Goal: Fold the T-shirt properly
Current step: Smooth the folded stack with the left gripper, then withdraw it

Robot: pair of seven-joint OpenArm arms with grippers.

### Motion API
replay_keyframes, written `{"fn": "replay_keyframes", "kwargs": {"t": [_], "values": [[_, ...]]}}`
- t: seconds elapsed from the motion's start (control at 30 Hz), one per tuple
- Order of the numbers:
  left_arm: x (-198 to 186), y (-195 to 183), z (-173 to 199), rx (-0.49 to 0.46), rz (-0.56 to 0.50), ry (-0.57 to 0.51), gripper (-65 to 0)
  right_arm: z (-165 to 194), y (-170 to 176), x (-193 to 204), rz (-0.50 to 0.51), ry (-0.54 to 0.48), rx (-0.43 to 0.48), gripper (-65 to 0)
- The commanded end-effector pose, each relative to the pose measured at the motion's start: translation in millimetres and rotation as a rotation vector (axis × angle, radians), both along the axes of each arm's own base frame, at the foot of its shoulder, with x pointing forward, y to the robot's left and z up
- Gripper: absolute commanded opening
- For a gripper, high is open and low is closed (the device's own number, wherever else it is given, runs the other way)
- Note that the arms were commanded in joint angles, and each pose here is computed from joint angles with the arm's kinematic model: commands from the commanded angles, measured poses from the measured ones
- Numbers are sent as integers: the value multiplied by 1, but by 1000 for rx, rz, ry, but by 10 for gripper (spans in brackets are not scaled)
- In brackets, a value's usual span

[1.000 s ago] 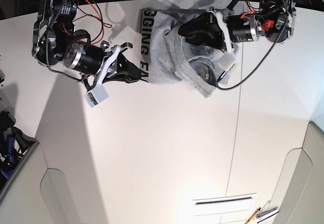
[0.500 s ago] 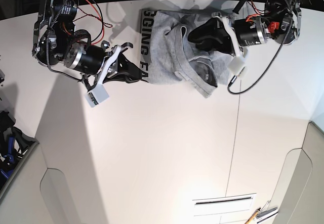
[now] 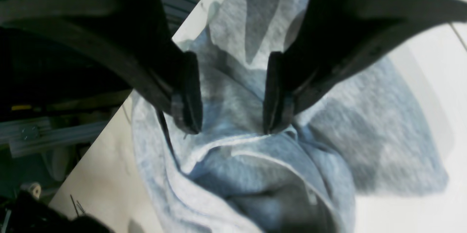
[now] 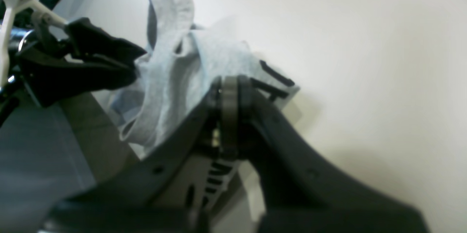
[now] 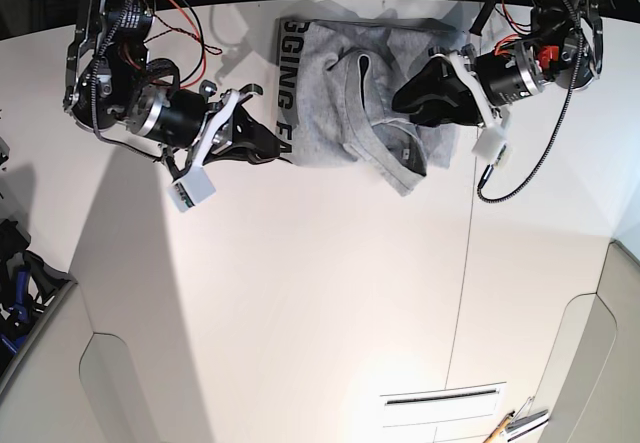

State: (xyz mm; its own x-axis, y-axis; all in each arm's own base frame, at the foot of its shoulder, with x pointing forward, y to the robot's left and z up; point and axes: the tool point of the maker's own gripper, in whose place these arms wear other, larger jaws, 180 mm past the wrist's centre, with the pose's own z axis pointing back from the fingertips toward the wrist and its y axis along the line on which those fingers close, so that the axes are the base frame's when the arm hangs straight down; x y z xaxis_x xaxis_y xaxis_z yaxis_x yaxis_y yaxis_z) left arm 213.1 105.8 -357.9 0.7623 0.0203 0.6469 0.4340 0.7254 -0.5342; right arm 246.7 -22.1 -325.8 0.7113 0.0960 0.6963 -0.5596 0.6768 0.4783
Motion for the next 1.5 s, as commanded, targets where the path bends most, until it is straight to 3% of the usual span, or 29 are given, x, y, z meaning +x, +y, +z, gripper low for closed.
{"fn": "replay_keyframes", "kwargs": {"t": [0.0,0.23,0.47,0.97,1.03,1.17,1.2,1.47], "values": [[10,-1,15,-26,1,-55,-343,12,2,6,0,-48,24,-650],[19,-2,22,-37,0,-81,-343,12,2,6,0,-48,23,-650],[5,-12,24,-97,-44,-24,-343,11,1,6,-1,-47,17,-650],[1,-24,7,-10,-90,-25,-344,11,1,6,-1,-47,16,-650],[-2,-28,4,-1,-109,-18,-378,11,1,6,-1,-47,16,-650],[-4,-29,1,9,-120,-10,-622,11,1,6,-1,-47,16,-650],[-4,-28,2,15,-123,-11,-650,11,1,6,-1,-47,16,-650],[-16,-20,11,67,-209,7,-650,9,-1,7,-4,-46,2,-650]]}}
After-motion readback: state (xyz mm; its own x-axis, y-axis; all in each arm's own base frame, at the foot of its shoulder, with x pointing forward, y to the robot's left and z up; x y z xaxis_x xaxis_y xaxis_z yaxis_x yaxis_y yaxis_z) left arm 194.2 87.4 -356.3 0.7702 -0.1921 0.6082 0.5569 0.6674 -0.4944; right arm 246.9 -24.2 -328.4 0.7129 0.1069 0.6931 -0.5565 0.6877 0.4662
